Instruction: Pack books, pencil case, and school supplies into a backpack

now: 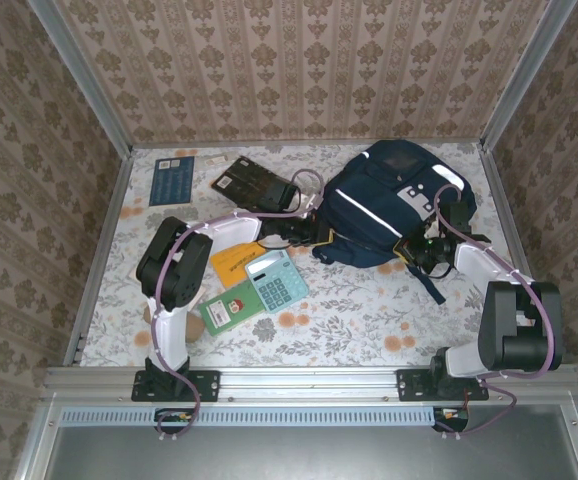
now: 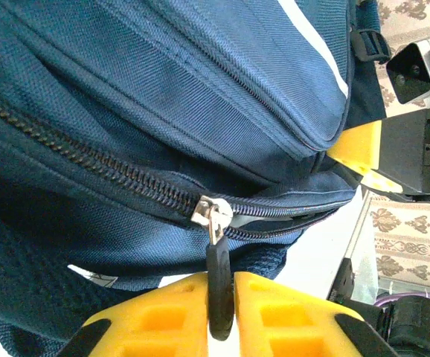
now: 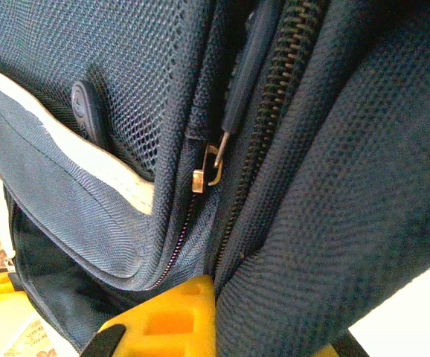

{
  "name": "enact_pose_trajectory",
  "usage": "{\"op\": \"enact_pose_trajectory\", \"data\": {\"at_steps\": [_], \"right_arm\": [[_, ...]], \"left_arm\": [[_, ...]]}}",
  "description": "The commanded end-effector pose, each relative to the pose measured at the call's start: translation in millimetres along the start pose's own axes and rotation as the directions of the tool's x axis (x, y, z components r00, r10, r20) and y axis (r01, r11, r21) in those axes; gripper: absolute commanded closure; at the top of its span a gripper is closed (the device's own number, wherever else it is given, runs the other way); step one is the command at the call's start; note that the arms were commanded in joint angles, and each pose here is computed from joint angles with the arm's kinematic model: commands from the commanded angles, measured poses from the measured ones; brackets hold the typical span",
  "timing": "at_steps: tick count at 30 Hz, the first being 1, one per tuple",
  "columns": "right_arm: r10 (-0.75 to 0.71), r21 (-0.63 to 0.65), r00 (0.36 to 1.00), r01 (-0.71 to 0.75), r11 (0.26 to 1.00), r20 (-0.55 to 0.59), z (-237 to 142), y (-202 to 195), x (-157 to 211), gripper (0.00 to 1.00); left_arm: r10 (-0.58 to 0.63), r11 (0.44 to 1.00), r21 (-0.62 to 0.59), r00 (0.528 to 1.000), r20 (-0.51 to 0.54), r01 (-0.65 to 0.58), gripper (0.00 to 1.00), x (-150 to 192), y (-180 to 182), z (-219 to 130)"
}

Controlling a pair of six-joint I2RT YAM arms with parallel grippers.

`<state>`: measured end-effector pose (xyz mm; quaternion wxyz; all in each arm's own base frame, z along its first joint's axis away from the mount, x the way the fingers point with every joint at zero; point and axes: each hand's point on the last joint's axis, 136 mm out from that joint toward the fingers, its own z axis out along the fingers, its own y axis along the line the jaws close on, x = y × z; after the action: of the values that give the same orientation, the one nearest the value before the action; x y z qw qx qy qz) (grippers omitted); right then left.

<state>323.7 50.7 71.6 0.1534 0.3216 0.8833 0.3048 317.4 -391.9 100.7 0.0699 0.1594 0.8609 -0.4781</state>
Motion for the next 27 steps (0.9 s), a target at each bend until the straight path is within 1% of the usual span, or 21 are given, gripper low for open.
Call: {"op": "enact_pose_trajectory", "data": {"at_steps": [1,4,8,11,12,13,14,19,21,24,27], "right_arm": [[-0.021,-0.024,1.000,0.021,0.999,0.001,-3.0,4.2,2.8,0.94],[-0.021,-0.026,1.000,0.021,0.999,0.002,-3.1,4.6,2.5,0.93],[-0.018,-0.022,1.000,0.018,1.000,-0.001,-2.4,3.0,3.8,0.93],[-0.019,-0.021,1.000,0.019,1.000,-0.001,-2.1,2.3,4.2,0.93],[-0.019,-0.020,1.000,0.019,1.000,-0.001,-2.2,2.3,4.1,0.93],[-0.020,-0.019,1.000,0.020,1.000,0.000,-2.3,2.4,3.6,0.93],[-0.019,-0.020,1.000,0.019,1.000,0.001,-2.4,2.5,3.5,0.93],[-0.027,-0.022,1.000,0.027,0.999,0.008,-3.9,5.9,-0.2,0.95],[-0.035,-0.016,0.999,0.036,0.999,0.020,-5.9,7.4,-3.4,1.00],[-0.045,0.028,0.998,0.043,0.999,0.048,-9.0,3.1,-9.9,1.00],[-0.069,0.054,0.991,0.063,0.997,0.115,-22.2,6.8,-22.3,1.00]], "left_arm": [[0.006,1.000,0.023,1.000,0.008,-0.006,0.83,-9.4,-3.8,5.5],[0.009,1.000,0.029,1.000,0.008,-0.009,0.81,-10.2,-5.7,8.7],[0.015,0.999,0.034,1.000,0.000,-0.015,0.81,-9.3,-8.8,12.8],[0.015,0.999,0.033,1.000,0.001,-0.015,0.86,-9.3,-9.5,13.0],[0.015,0.999,0.029,1.000,0.001,-0.015,0.93,-8.6,-9.6,12.8],[0.016,1.000,0.023,1.000,0.004,-0.016,0.99,-8.8,-9.0,11.4],[0.016,1.000,0.019,1.000,0.004,-0.016,1.00,-8.0,-8.9,10.3],[0.020,0.999,-0.036,1.000,0.001,-0.020,1.00,-4.8,-2.8,-0.6],[0.028,0.995,-0.097,1.000,0.003,-0.028,1.00,-5.2,5.3,-10.4],[0.042,0.975,-0.221,0.999,0.015,-0.038,1.00,-9.7,23.4,-30.6],[0.051,0.925,-0.377,0.999,0.015,-0.041,1.00,-15.3,47.1,-55.1]]}}
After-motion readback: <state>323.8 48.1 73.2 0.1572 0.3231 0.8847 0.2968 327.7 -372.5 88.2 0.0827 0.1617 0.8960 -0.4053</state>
